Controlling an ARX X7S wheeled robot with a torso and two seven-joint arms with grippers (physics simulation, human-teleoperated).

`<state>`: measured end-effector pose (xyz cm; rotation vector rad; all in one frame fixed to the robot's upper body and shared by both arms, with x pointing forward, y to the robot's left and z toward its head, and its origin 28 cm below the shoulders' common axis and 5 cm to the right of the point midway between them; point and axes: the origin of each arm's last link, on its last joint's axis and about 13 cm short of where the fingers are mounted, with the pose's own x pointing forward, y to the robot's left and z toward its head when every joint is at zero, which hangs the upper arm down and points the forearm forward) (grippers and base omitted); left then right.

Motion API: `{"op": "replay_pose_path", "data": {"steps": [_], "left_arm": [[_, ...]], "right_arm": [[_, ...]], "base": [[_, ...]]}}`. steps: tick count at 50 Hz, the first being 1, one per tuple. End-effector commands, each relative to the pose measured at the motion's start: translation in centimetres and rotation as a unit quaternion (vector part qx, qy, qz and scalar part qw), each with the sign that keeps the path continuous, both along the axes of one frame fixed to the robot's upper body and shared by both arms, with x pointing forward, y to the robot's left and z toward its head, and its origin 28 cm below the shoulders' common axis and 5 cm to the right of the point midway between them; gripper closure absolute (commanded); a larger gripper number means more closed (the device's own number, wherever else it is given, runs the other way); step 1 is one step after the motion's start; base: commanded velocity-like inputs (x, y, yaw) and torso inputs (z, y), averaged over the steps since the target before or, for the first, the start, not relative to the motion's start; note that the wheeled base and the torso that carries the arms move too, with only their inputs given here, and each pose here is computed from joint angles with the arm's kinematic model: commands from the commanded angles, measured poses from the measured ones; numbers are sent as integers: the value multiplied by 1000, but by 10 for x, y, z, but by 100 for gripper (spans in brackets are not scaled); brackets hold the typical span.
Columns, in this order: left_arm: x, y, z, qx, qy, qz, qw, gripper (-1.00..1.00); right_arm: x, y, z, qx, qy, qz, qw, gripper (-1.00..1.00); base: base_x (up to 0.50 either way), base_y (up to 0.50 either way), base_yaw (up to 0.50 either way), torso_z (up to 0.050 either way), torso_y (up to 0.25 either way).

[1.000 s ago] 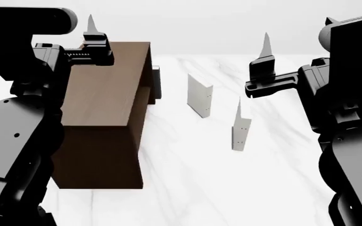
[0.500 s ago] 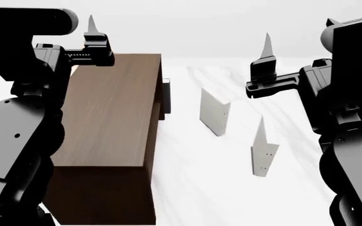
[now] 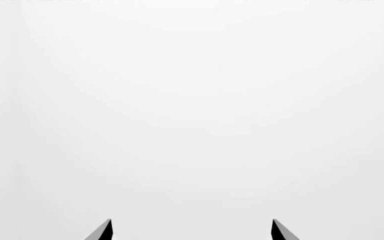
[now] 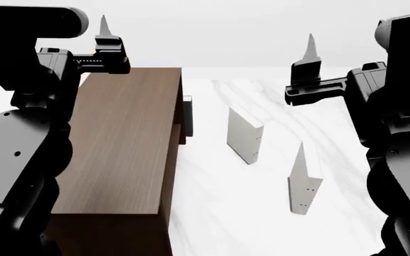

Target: Pick up the book on the right and place it under the cabinet shelf.

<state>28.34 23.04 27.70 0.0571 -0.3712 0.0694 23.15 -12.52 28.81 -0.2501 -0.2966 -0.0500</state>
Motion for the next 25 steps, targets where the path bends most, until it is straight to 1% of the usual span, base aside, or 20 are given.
{"op": "replay_pose_path", "data": {"steps": [1,2,5,9,11,14,17,21,25], "left_arm": [[-3,2,4,-1,-4,4,1000,-100],[-4,3,4,-1,-6,4,1000,-100],[-4,5,5,-1,-10,8,1000,-100],[-4,8,6,-5,-11,11,1000,-100],[-4,9,7,-7,-12,12,1000,-100],[-4,11,8,-11,-11,15,1000,-100],[-4,12,8,-12,-10,17,1000,-100],[-3,13,9,-13,-11,21,1000,-100],[-3,13,8,-16,-10,20,1000,-100]], "right_arm": [[5,-14,21,50,29,-73,996,-100],[5,-14,24,59,39,-78,994,-100],[-3,-10,35,52,82,1,995,-100],[-2,-15,50,53,110,0,992,-100],[0,-18,56,66,121,5,990,-100],[3,-21,61,86,151,3,985,-100],[7,-24,63,91,179,-2,980,-100],[11,-29,66,101,225,-5,969,-100],[16,-34,68,112,254,-16,961,-100]], "base": [[0,0,0,0,0],[0,0,0,0,0],[0,0,0,0,0],[0,0,0,0,0],[0,0,0,0,0],[0,0,0,0,0],[0,0,0,0,0],[0,0,0,0,0],[0,0,0,0,0]]}}
